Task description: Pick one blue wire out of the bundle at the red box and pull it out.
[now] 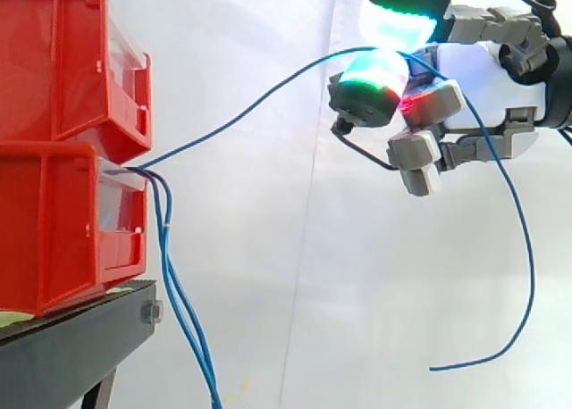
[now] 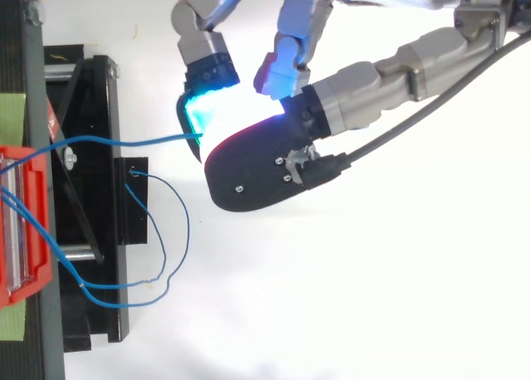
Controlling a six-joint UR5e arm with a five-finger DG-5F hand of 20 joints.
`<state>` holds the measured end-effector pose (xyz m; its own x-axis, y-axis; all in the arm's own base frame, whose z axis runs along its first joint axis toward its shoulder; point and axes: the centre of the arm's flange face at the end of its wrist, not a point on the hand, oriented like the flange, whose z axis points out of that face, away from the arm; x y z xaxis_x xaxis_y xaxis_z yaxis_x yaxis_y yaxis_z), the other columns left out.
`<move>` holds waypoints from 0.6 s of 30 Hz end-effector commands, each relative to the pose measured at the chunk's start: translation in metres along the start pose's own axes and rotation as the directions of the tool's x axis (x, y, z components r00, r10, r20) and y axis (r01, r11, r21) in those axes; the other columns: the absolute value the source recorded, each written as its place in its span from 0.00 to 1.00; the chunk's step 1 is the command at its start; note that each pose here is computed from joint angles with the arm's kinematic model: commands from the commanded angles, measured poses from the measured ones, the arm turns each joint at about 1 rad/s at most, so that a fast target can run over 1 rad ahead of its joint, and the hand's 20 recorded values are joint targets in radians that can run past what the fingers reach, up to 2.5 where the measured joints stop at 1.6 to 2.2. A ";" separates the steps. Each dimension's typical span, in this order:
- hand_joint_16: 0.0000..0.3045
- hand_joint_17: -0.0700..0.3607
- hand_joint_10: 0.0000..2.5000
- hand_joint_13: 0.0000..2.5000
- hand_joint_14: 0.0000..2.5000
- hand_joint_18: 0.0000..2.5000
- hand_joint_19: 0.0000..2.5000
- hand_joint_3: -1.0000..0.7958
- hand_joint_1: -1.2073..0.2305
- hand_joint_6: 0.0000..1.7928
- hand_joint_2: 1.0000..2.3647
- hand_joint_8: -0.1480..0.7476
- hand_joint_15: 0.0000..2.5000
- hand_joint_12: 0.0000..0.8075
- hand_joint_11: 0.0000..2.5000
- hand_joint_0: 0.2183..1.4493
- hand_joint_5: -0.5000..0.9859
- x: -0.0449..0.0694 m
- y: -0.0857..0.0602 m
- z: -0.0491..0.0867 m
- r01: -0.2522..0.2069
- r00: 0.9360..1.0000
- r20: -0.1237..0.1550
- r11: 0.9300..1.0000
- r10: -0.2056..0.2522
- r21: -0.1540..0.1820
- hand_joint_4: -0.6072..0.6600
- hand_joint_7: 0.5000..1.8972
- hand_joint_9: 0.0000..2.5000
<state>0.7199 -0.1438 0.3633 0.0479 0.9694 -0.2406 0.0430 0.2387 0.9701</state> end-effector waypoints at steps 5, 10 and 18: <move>0.19 0.46 0.01 0.46 0.01 0.43 0.24 0.66 0.20 0.53 0.10 0.57 0.32 0.57 0.31 0.38 0.30 0.000 0.000 0.000 -0.001 1.000 0.000 1.000 0.001 0.000 0.40 0.48 0.54; 0.19 0.46 0.01 0.46 0.01 0.43 0.24 0.65 0.20 0.53 0.11 0.57 0.31 0.57 0.31 0.38 0.30 0.000 0.001 0.000 -0.001 1.000 0.000 1.000 0.001 -0.001 0.40 0.48 0.54; 0.19 0.46 0.01 0.46 0.01 0.43 0.24 0.65 0.20 0.53 0.11 0.57 0.32 0.57 0.30 0.37 0.30 -0.001 0.000 0.000 -0.001 1.000 0.001 1.000 0.001 0.001 0.40 0.48 0.54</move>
<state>0.7198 -0.1440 0.3633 0.0482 0.9694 -0.2405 0.0431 0.2385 0.9702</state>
